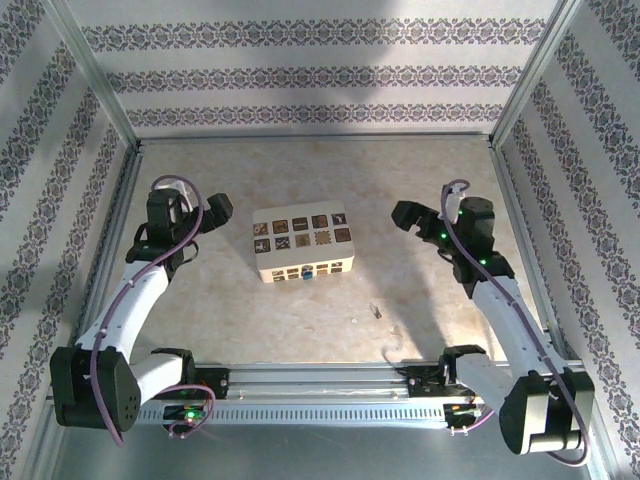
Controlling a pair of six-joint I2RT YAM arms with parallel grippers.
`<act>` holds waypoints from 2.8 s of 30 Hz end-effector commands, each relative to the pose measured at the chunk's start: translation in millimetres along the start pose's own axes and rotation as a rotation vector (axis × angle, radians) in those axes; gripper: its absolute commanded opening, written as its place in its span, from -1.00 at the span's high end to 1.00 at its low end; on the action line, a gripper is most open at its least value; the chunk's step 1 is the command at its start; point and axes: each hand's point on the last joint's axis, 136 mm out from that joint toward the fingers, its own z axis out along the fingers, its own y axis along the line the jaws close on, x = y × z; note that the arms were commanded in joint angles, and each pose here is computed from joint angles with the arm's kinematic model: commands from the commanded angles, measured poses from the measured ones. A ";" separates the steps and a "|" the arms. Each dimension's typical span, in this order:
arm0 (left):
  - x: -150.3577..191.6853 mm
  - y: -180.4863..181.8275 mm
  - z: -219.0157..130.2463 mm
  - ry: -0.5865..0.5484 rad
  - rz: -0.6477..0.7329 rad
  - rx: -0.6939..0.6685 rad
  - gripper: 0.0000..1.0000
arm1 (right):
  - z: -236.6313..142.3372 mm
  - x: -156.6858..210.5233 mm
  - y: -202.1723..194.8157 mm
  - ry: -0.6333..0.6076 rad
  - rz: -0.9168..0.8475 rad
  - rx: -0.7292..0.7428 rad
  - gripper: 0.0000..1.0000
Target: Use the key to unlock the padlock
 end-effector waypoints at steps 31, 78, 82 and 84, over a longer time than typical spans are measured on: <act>139.4 -89.9 50.6 0.464 -0.207 0.234 -0.99 | 104.0 130.4 47.4 0.497 -0.069 -0.034 -0.97; 20.9 -123.6 91.0 0.193 0.107 0.139 -0.99 | -6.6 104.2 -26.5 0.420 -0.206 0.341 -0.94; 6.8 -104.2 64.7 0.044 0.171 0.064 -0.99 | -32.8 125.8 -26.5 0.495 -0.149 0.345 -0.75; 2.6 -92.4 52.9 -0.025 0.181 0.023 -0.99 | -43.5 138.7 -26.4 0.539 -0.105 0.350 -0.63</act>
